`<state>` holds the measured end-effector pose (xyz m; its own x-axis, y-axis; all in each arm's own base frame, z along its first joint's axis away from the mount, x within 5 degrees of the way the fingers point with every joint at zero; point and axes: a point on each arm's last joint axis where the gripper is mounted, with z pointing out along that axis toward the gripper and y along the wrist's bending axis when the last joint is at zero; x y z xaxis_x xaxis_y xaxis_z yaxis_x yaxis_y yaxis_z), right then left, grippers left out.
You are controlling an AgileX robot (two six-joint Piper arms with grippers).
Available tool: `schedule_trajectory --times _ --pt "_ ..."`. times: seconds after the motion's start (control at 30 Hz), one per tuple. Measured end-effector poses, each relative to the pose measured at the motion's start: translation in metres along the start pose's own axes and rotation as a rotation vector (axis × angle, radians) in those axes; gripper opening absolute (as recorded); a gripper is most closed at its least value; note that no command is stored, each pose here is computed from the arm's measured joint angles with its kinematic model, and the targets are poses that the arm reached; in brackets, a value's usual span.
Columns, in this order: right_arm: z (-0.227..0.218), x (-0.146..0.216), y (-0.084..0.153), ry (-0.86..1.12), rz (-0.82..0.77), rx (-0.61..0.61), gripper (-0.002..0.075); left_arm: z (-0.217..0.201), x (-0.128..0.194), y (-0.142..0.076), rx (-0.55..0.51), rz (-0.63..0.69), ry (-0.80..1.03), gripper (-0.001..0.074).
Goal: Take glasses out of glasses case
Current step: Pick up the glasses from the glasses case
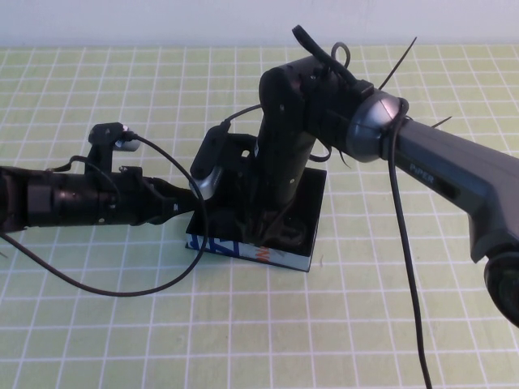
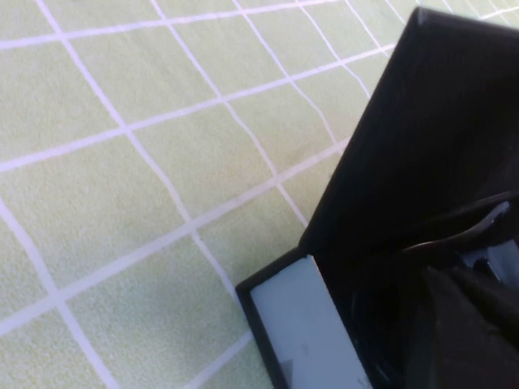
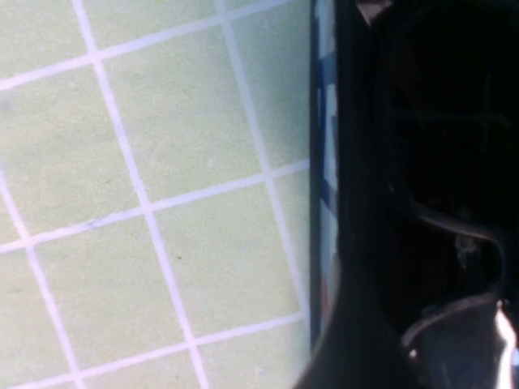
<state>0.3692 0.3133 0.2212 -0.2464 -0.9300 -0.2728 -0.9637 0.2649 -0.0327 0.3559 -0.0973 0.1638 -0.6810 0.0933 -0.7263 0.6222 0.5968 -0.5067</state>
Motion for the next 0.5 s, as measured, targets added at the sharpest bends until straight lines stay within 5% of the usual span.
schedule_trajectory --times 0.5 --pt "-0.004 0.0007 -0.0002 0.006 -0.005 0.01 0.0323 0.0 0.0003 0.0001 -0.002 0.003 0.003 -0.0004"
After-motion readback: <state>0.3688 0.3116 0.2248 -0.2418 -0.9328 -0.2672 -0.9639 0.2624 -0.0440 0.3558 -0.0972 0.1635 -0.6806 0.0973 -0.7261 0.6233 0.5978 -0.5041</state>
